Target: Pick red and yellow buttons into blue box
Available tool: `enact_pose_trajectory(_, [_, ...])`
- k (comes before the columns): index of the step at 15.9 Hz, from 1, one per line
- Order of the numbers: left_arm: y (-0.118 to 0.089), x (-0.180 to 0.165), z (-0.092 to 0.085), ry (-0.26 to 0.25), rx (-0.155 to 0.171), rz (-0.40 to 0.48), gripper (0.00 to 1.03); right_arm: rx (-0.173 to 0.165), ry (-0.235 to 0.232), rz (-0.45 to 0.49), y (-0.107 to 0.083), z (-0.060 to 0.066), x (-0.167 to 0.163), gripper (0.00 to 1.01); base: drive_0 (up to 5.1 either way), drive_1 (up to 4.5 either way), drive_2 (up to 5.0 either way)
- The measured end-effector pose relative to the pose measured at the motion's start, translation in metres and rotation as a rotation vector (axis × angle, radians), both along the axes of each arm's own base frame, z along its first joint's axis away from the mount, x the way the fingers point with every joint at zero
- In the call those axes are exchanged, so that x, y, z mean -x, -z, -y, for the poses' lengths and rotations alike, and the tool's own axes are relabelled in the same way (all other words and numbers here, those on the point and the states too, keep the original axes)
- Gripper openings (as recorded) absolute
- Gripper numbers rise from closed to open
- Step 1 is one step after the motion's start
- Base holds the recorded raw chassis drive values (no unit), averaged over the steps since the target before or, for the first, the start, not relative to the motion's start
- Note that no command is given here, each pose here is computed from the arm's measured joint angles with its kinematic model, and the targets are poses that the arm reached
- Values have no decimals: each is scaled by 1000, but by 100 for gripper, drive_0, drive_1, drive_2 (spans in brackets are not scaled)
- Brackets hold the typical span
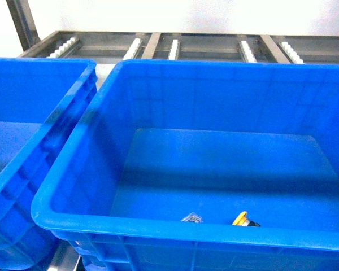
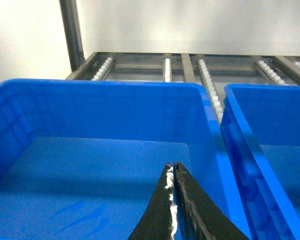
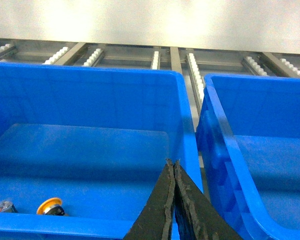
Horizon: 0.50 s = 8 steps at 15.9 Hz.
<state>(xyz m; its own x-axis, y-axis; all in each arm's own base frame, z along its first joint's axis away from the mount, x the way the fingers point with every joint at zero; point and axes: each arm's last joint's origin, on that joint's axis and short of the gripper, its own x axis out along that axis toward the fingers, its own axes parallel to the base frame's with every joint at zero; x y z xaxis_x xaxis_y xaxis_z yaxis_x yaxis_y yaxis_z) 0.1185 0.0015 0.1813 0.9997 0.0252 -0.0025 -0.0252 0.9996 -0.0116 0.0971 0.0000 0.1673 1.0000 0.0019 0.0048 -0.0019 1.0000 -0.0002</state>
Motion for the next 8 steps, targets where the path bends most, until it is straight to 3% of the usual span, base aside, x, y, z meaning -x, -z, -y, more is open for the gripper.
enact_pose_trajectory(2, [2, 3, 2, 29, -1, 1, 2, 0, -1, 0, 0, 0, 0, 2, 0, 0, 0])
enact_pose_trajectory(8, [10, 10, 2, 27, -1, 19, 2, 0, -1, 0, 0, 0, 0, 2, 0, 0, 0])
